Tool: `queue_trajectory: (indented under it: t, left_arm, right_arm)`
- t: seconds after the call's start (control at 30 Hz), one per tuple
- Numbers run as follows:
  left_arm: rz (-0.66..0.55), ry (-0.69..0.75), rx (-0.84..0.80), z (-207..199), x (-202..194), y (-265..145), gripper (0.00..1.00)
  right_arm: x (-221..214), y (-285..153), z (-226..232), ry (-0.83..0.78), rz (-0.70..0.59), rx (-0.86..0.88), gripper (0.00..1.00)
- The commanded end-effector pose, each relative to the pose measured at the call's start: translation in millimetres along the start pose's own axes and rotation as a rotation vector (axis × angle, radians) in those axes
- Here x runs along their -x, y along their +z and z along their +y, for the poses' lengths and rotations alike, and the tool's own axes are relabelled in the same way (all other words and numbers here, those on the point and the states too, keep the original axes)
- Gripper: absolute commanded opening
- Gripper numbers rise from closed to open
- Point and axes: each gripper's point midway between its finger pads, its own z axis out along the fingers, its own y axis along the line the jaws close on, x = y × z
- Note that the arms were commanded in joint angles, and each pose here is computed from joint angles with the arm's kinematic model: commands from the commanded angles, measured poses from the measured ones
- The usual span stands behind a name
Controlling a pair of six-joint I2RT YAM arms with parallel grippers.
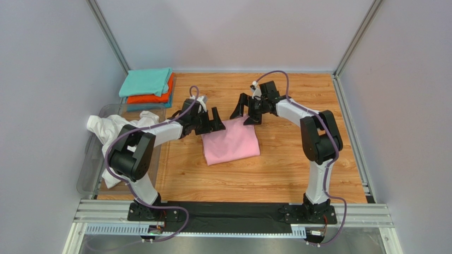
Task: Fold and stack the t-shirts
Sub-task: Fold the tshirt
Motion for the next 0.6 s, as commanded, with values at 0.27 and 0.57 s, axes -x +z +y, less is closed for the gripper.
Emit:
queue_trajectory:
  t: [0.27,0.57]
  left_arm:
    - [-0.053,0.051,0.161,40,7,13,1.0]
    - [-0.104,0.124,0.055,4,35,0,1.0]
  right_arm:
    - [18,21,-58,0.079,-0.028,-0.105,1.0]
    - [20,11,-45,0.054,-0.034,-0.068,1.0]
